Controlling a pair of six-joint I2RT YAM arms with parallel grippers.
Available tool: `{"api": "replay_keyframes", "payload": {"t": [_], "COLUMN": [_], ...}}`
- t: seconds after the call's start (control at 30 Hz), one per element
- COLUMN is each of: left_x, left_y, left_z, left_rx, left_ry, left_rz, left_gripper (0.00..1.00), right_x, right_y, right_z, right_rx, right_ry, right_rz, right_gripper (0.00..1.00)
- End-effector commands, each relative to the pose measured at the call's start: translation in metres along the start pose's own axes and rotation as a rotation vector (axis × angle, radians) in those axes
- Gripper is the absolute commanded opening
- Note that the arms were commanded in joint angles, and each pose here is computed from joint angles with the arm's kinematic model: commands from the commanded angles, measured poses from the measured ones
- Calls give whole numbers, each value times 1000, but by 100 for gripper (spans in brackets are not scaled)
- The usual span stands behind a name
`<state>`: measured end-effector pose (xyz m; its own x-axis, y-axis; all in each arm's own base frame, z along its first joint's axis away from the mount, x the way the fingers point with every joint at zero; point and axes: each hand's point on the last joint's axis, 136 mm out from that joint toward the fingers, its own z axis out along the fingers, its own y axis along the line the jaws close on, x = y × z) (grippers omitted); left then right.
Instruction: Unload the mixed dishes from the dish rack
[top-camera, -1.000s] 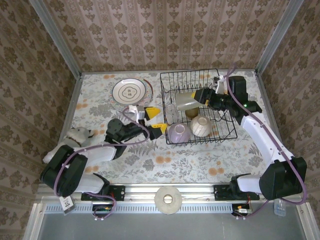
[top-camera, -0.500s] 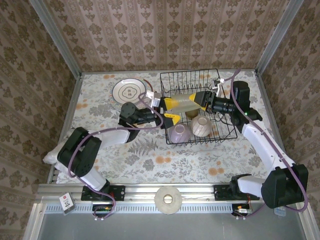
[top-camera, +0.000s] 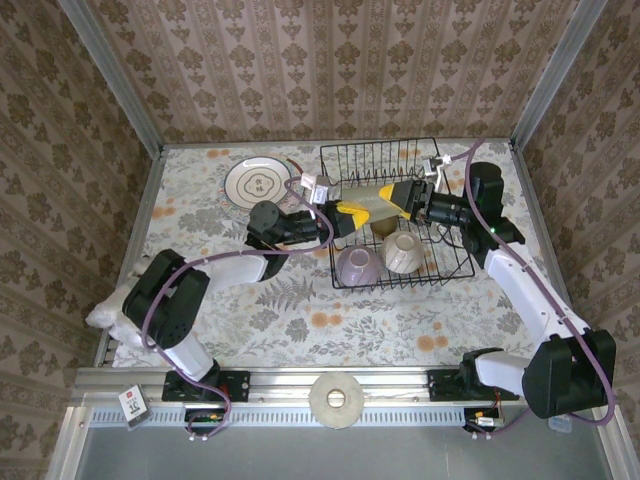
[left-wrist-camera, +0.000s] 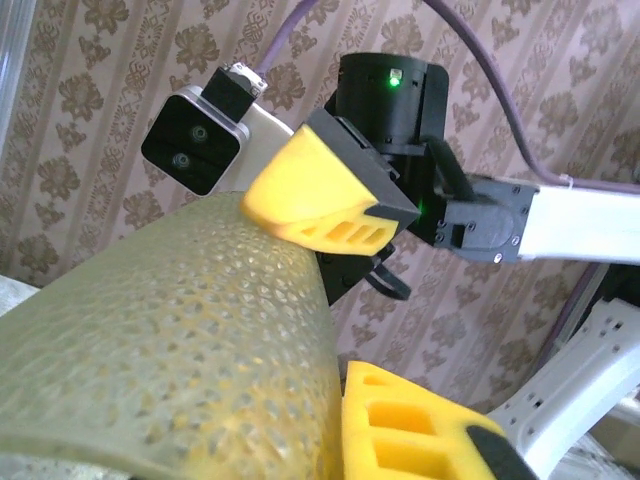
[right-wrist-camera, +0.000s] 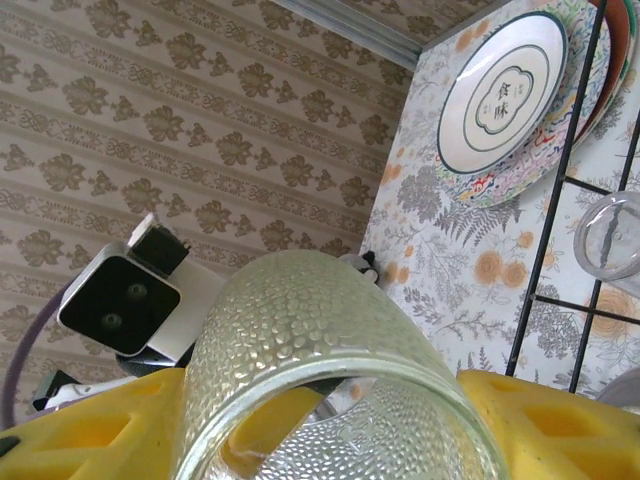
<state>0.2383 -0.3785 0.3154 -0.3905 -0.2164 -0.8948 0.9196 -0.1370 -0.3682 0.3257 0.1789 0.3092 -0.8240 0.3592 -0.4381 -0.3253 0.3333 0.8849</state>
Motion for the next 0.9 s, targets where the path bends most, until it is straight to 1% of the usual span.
{"api": "replay_keyframes", "payload": {"t": [0.0,0.1,0.17,0.23,0.27,0.37,0.43,0.5,0.63,0.7,0.77,0.87], "left_x": [-9,-6,-4,-4,-4,-11,-19,-25,-37,-38,-39,-36], "left_y": [7,7,7,9,10,18,28,40,56,63,77,82], "left_z": [4,5,4,2,1,-4,-10,-20,-40,-50,-65,-88], "left_rx": [-20,-8,-8,-20,-27,-71,-126,-184,-284,-337,-442,-567], "left_ry": [-39,-23,-19,-25,-27,-59,-95,-123,-151,-130,-116,-74], "left_rz": [-21,-19,-18,-13,-14,-22,-36,-66,-118,-156,-204,-253], "left_gripper": [0,0,0,0,0,0,0,0,0,0,0,0], "right_x": [1,2,3,2,2,3,4,4,1,0,-1,1], "right_y": [23,25,26,27,27,23,14,6,0,-5,-12,-24], "right_z": [-4,-5,-5,-4,-4,-5,-7,-11,-17,-21,-25,-29], "right_rx": [-71,-73,-76,-76,-76,-38,57,153,264,315,382,464], "right_ry": [2,5,6,4,3,-9,-29,-54,-103,-129,-156,-177], "right_rz": [-58,-67,-71,-75,-80,-110,-156,-208,-291,-318,-348,-377], "right_gripper": [14,15,17,25,33,74,100,100,100,100,100,100]}}
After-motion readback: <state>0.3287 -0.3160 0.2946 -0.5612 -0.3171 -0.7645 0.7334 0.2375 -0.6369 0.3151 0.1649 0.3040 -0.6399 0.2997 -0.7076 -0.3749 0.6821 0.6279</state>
